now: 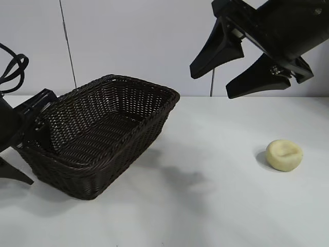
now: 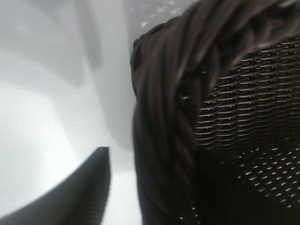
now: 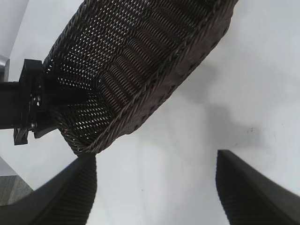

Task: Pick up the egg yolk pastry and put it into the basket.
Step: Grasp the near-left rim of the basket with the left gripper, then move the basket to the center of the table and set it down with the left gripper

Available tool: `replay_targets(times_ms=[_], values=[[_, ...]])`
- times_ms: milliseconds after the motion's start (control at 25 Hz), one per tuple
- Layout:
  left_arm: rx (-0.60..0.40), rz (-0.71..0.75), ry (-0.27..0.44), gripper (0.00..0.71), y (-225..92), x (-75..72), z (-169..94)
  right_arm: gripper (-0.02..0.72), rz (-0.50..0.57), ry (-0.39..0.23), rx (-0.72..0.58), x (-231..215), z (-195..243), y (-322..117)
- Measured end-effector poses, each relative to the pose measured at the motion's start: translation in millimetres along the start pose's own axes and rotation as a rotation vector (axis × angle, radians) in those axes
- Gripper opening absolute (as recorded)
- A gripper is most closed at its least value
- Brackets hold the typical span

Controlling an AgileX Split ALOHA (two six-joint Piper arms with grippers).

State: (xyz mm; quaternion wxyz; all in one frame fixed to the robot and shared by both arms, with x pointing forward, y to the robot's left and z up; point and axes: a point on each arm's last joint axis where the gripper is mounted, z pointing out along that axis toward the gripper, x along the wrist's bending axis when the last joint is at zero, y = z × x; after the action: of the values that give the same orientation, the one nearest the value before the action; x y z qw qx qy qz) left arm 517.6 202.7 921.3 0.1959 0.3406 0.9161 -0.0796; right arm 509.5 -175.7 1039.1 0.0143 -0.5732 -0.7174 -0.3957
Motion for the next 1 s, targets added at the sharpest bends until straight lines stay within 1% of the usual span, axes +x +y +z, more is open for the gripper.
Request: replay_targets(times_ms=[120,200,400,560,680,800,920,1000], values=[[-0.008,-0.003,-0.009,0.138,1,-0.8,0,0.517,-0.001,0.000,0.000,0,0,0],[-0.007,-0.019,-0.011,0.099,1,-1.0,0,0.517,-0.001,0.000,0.000,0,0,0],[-0.004,-0.023,-0.008,0.099,1,-1.0,0,0.517,-0.003,-0.001,0.001,0,0,0],[0.034,-0.007,0.010,0.099,-1,-6.9,-4,0.517,-0.004,-0.002,0.001,0,0,0],[0.067,0.060,0.013,0.099,0,-17.8,-10,0.517,-0.004,-0.002,0.001,0,0,0],[0.083,0.145,0.001,0.099,2,-30.2,-18,0.517,-0.004,-0.002,0.001,0,0,0],[0.090,0.258,-0.020,0.099,4,-43.7,-26,0.517,-0.004,-0.002,0.001,0,0,0],[0.098,0.339,-0.028,0.099,5,-49.8,-31,0.517,-0.004,-0.002,0.001,0,0,0]])
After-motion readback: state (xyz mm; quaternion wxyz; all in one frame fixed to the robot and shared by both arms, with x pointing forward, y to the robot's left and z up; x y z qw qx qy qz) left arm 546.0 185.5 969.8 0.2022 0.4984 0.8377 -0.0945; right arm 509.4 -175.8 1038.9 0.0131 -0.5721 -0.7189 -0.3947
